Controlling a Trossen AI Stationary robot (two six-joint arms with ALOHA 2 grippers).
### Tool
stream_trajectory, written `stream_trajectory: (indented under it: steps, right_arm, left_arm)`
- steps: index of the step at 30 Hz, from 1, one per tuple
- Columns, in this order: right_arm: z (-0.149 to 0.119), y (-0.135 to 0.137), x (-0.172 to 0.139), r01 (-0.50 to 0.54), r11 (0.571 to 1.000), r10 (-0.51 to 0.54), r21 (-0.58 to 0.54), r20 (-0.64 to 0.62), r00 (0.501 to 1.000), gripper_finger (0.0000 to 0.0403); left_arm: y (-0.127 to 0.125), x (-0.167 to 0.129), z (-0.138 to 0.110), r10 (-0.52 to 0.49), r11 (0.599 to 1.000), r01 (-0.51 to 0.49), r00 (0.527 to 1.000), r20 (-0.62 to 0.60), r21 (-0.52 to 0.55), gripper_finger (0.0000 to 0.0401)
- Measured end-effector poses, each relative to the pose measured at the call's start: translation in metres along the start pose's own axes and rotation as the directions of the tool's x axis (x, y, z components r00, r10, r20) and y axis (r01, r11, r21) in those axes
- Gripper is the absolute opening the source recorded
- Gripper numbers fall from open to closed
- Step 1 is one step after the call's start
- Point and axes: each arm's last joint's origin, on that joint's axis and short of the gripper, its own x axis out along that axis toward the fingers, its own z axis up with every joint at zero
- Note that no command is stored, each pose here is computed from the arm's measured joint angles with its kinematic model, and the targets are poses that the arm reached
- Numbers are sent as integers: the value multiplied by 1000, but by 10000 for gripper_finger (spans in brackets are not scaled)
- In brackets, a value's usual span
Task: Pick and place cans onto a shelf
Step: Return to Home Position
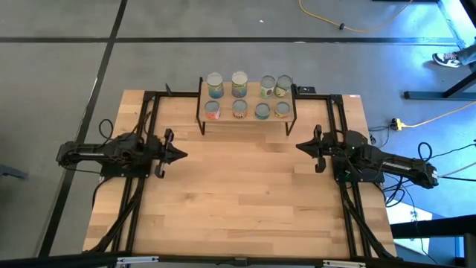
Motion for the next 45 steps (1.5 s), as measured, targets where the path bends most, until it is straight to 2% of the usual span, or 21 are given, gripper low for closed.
stream_trajectory:
  steps: [8,16,21,24,45]
  right_arm:
    - [0,0,0,0,999,0,46,-1,1000,16]
    - [0,0,0,1,999,-1,51,-1,1000,16]
    - [0,0,0,1,999,-1,49,-1,1000,16]
    - [0,0,0,1,999,-1,52,-1,1000,16]
    - [0,0,0,1,999,-1,49,-1,1000,16]
  left_arm:
    - [2,0,-9,35,998,-39,996,-86,-39,0]
    - [2,-1,-9,61,996,-67,994,-91,-62,0]
    - [3,0,-10,67,997,-61,993,-97,57,0]
    - [3,0,-10,66,994,-58,993,-97,90,0]
    - [3,0,-10,66,994,-57,993,-99,94,0]
